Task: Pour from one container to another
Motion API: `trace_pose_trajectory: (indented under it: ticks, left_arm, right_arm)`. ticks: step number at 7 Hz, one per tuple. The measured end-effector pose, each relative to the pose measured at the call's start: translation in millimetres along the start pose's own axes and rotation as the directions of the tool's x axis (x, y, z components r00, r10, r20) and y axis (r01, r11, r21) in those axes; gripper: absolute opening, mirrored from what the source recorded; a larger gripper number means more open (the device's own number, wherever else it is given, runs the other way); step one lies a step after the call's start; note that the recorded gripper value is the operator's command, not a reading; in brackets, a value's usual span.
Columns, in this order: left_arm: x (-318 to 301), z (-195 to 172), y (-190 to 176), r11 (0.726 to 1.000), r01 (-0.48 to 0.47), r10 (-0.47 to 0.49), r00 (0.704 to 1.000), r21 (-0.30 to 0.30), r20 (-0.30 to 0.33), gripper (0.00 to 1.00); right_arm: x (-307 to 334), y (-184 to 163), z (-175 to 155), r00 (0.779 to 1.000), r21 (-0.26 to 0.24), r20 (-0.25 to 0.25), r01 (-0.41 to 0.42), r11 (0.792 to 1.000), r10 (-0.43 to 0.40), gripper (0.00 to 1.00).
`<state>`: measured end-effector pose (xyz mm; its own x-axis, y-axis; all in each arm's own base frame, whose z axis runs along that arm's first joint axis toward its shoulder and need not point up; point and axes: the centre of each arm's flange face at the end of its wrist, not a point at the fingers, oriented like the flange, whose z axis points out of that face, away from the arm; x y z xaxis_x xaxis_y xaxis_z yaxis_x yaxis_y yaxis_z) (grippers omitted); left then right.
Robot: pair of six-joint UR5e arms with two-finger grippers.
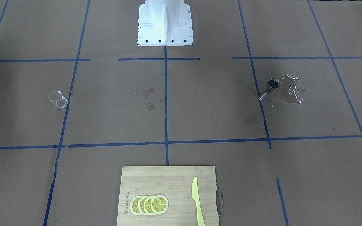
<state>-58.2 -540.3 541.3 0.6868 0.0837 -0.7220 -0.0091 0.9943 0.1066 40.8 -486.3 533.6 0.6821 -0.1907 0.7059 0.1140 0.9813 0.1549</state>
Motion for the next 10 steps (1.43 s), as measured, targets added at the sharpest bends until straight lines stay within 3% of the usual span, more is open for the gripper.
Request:
trace_pose_trajectory:
  ticks: [5, 10]
  left_arm:
    - [-3, 17, 18, 0.997, -0.065, 0.065, 0.998, 0.032, 0.001, 1.0]
    - [-8, 21, 16, 0.996, -0.08, 0.079, 0.996, 0.038, 0.033, 1.0]
  right_arm:
    - [8, 6, 29, 0.998, 0.015, 0.004, 0.063, 0.998, -0.063, 1.0]
    - [5, -2, 29, 1.0, 0.024, 0.012, -0.02, 1.0, 0.02, 1.0]
